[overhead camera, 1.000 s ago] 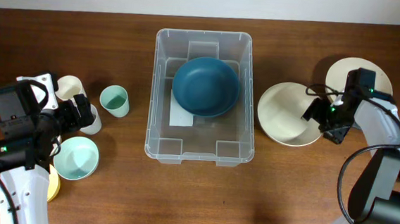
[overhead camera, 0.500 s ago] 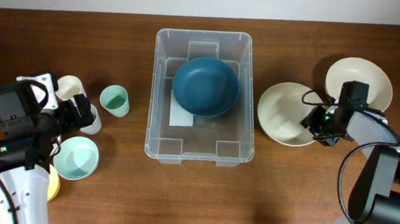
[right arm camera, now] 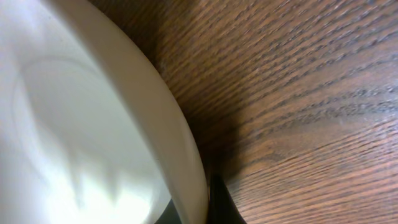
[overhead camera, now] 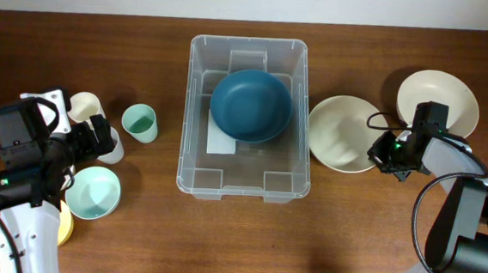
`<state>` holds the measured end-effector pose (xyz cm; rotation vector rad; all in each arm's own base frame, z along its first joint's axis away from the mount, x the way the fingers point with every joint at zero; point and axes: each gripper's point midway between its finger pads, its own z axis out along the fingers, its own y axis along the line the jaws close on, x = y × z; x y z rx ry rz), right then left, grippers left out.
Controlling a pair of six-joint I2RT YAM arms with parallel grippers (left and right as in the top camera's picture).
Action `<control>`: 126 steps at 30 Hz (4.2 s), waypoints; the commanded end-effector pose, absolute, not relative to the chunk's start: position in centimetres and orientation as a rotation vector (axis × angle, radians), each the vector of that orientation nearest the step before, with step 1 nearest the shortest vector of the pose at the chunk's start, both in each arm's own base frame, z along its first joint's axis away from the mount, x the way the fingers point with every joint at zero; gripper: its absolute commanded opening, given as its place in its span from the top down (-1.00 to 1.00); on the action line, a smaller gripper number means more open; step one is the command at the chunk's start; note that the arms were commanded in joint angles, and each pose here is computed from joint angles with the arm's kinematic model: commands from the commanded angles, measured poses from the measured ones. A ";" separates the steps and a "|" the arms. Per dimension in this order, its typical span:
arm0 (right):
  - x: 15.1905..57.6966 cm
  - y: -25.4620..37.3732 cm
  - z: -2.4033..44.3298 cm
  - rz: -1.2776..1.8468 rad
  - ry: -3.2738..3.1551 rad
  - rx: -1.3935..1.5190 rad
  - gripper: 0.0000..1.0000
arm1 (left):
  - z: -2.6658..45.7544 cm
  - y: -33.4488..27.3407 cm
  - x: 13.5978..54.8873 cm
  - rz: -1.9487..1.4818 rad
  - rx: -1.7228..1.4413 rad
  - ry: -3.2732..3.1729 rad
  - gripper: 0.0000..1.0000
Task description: Pack container
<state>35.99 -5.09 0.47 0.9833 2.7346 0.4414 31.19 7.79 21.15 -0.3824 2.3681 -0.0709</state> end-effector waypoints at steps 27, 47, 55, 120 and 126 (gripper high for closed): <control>42.8 9.6 32.6 0.339 2.164 -0.048 0.92 | 21.9 7.9 31.5 -0.074 -0.383 2.350 -0.99; 49.0 17.9 13.5 0.278 2.476 -0.193 0.70 | 21.9 7.9 31.5 -0.075 -0.383 2.350 -0.99; 48.7 14.7 17.4 0.145 2.460 -0.129 0.22 | 21.9 7.9 31.4 -0.074 -0.384 2.350 -0.99; 45.3 -16.2 1.4 -0.504 3.000 0.433 0.73 | 21.8 7.9 31.4 -0.078 -0.383 2.352 -0.99; 45.3 -16.2 1.4 -0.504 2.999 0.434 0.92 | 21.8 7.9 31.4 -0.078 -0.383 2.352 -0.99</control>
